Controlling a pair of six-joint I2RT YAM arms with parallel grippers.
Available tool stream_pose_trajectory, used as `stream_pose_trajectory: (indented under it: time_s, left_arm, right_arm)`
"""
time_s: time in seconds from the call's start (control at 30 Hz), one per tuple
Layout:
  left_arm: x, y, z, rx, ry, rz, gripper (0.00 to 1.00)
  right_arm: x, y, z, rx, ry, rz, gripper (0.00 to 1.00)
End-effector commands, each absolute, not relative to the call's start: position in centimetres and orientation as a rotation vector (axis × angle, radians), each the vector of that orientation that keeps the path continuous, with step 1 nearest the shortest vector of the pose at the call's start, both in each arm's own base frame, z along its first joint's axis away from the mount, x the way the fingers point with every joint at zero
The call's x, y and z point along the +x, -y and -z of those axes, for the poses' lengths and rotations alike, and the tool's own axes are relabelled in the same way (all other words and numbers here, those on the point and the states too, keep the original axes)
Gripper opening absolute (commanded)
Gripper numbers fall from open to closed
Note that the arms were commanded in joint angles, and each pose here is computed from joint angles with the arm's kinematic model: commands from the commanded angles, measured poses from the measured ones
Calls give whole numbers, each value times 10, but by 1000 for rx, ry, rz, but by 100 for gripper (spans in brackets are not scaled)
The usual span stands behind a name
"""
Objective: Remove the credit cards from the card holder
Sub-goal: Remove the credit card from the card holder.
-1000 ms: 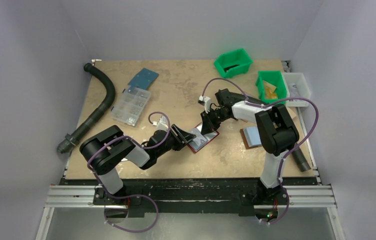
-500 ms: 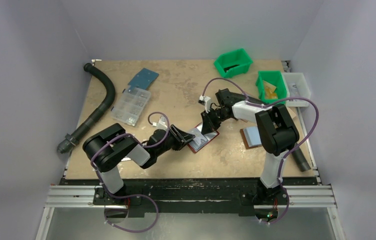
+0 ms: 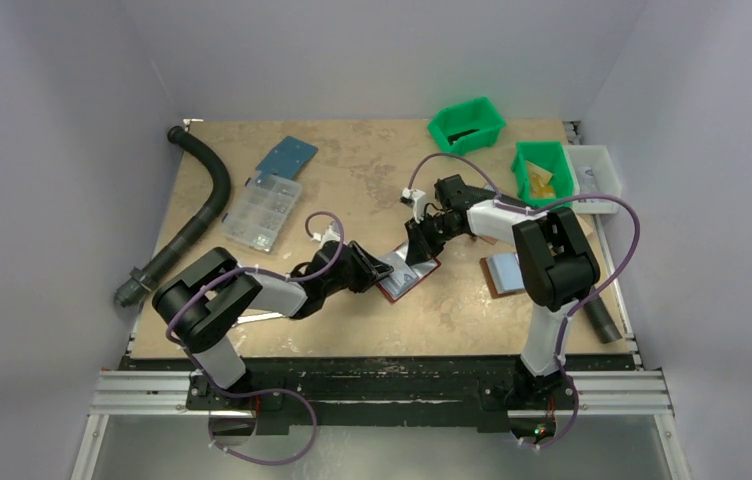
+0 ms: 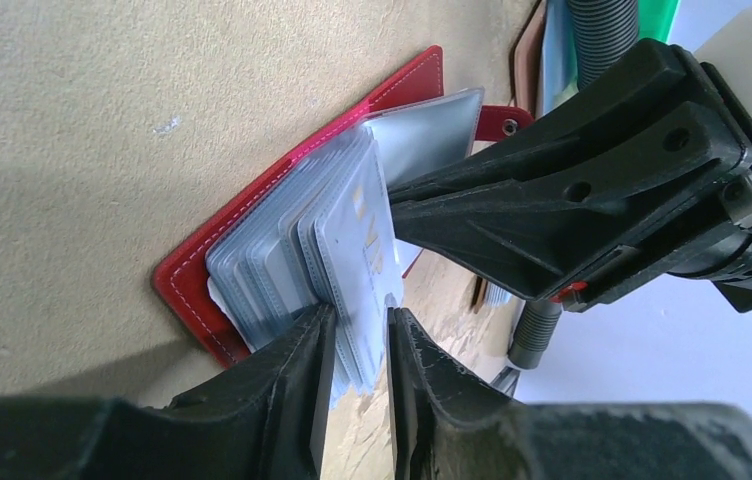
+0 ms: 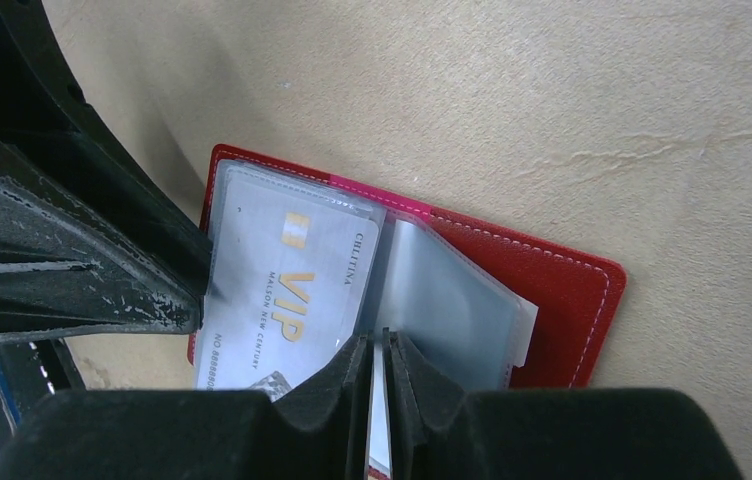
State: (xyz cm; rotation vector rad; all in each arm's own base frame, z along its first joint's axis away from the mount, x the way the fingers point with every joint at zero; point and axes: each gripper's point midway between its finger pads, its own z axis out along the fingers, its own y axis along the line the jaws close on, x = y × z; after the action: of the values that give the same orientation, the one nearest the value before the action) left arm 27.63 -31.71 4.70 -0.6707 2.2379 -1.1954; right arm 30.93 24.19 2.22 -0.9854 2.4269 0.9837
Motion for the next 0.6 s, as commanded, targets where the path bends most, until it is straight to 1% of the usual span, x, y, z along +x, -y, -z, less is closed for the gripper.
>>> stream_pose_trajectory:
  time_s: [0.0,0.1,0.33,0.57]
  left_arm:
    - [294,317,-54,-656,-2224,1104,28]
    - [297,318,-60,-643,-2223,1090,25]
    - [302,321,-75,-609,-2213,1079,23]
    - [300,324,-86,-580,-2193,1121,23]
  right_arm:
    - [295,-247,-11,-1017,-2476,-1011,19]
    - [296,-247,-11,-1018,-2474,-1009,19]
    - [295,-247,-11,-1020,-2476,-1010,19]
    - [295,-247,-11,-1022,-2476,-1015,19]
